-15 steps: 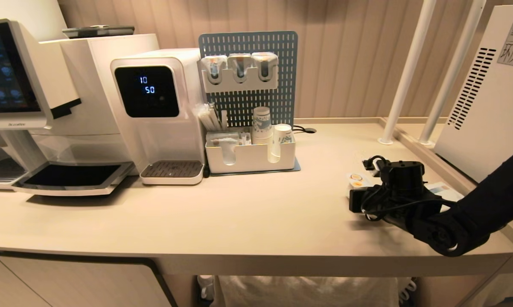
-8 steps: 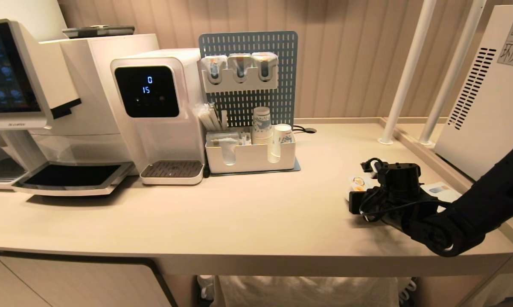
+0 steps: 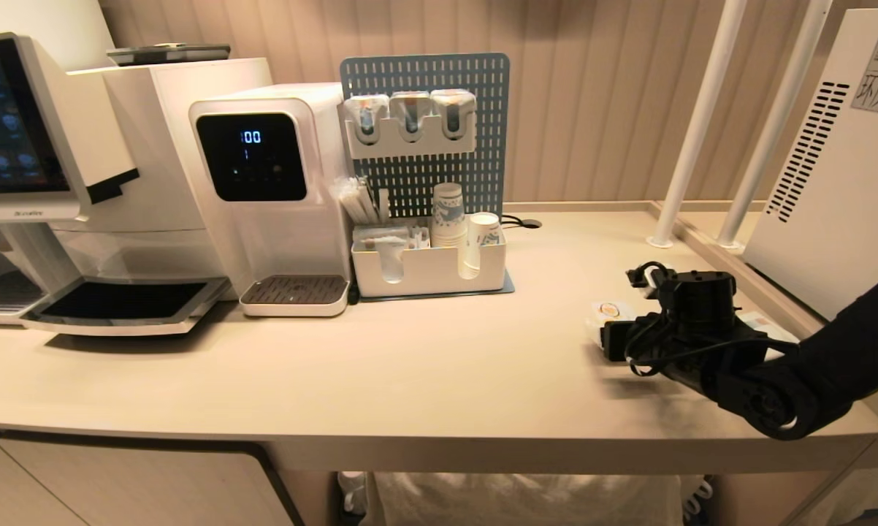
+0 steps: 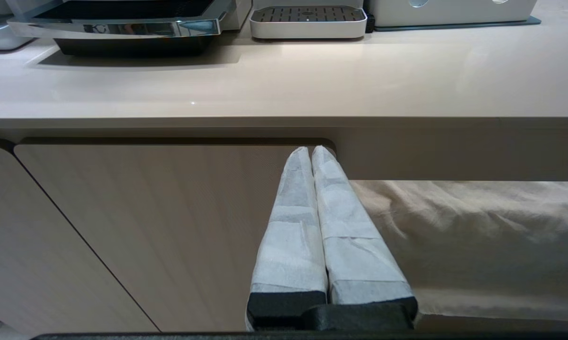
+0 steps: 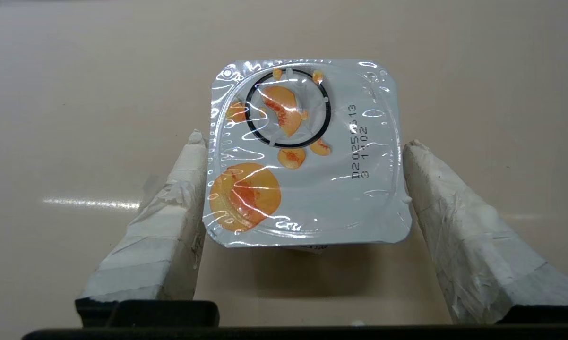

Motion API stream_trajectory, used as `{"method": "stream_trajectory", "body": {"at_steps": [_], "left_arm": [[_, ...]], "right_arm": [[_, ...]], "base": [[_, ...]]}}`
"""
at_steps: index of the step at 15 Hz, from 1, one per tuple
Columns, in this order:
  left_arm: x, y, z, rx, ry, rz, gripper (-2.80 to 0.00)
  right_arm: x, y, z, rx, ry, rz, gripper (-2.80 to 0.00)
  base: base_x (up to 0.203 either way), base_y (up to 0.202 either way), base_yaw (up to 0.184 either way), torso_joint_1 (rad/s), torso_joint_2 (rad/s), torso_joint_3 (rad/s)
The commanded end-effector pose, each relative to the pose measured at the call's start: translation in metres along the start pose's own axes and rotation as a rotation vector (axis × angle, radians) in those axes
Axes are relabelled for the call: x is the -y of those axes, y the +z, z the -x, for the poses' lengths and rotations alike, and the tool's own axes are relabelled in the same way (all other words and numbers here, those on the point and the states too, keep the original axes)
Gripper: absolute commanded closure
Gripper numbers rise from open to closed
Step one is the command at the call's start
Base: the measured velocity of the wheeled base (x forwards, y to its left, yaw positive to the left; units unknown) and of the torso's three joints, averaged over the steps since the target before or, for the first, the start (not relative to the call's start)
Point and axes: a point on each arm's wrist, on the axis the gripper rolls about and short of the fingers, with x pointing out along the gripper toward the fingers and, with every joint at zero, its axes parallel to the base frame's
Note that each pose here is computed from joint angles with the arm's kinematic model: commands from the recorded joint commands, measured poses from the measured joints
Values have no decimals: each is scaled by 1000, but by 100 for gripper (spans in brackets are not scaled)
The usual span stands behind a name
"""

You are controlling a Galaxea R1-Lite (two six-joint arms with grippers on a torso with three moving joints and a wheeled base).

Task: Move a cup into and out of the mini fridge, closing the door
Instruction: Place the yoghurt on the table, then close the freezer door

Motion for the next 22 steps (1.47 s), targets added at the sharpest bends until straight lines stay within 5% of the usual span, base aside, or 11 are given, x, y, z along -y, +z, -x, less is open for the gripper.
{"method": "stream_trajectory", "body": {"at_steps": [1,7,8,14,22], "left_arm": [[0,0,0,-1,-1,0,0],[0,0,0,-1,0,0,0],[0,0,0,-1,0,0,0],[0,0,0,-1,0,0,0],[0,0,0,1,0,0,0]], "right_arm": [[2,14,18,35,5,-8,-280],[8,22,50,-2,-6,-2,-280],[9,24,58,9,-1,-3,0],[21,31,116,40,-6,17,0],[49,3,226,-111,-107,52,0]], "base": [[0,0,0,0,0,0],[0,0,0,0,0,0],[0,0,0,0,0,0],[0,0,0,0,0,0],[0,0,0,0,0,0]]}}
